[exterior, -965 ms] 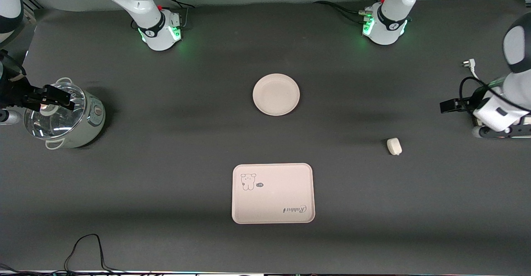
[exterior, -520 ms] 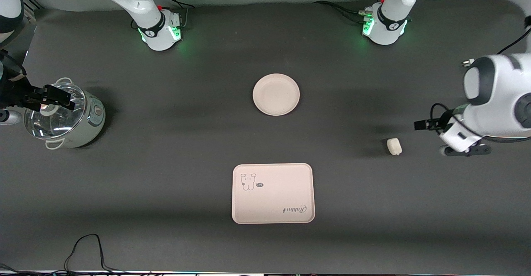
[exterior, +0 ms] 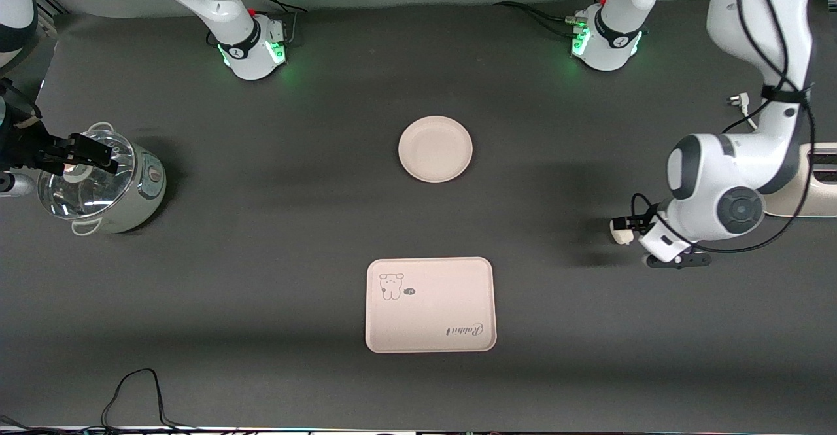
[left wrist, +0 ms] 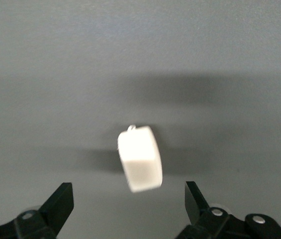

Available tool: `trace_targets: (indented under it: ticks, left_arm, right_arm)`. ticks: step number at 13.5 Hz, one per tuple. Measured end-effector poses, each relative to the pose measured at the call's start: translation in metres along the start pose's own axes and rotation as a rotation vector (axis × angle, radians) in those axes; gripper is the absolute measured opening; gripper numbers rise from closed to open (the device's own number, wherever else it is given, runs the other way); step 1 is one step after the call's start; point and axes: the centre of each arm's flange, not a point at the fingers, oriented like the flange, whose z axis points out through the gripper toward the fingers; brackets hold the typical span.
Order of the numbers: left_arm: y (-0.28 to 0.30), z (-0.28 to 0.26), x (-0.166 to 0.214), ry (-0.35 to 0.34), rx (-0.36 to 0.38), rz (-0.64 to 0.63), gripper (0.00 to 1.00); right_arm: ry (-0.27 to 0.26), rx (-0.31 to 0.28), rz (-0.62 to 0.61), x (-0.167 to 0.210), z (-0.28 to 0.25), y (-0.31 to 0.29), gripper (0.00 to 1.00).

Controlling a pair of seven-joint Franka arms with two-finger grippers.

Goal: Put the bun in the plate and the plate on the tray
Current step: 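Lower the left gripper over the white bun and close on it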

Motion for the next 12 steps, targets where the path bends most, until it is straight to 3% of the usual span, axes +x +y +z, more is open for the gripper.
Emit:
trace_targets:
  ticks: [4, 9, 12]
  left_arm:
    - [-0.002, 0.05, -0.017, 0.038, 0.002, -0.002, 1.0]
    - [0.002, 0.054, -0.02, 0.04, 0.004, 0.006, 0.96]
    - [0.003, 0.053, -0.02, 0.041, 0.004, 0.008, 0.58]
  right_arm:
    - [0.0, 0.0, 0.0, 0.0, 0.0, 0.0, 1.0]
    - [-0.001, 0.0, 0.0, 0.0, 0.0, 0.0, 1.0]
    - [-0.001, 0.0, 0.0, 0.0, 0.0, 0.0, 1.0]
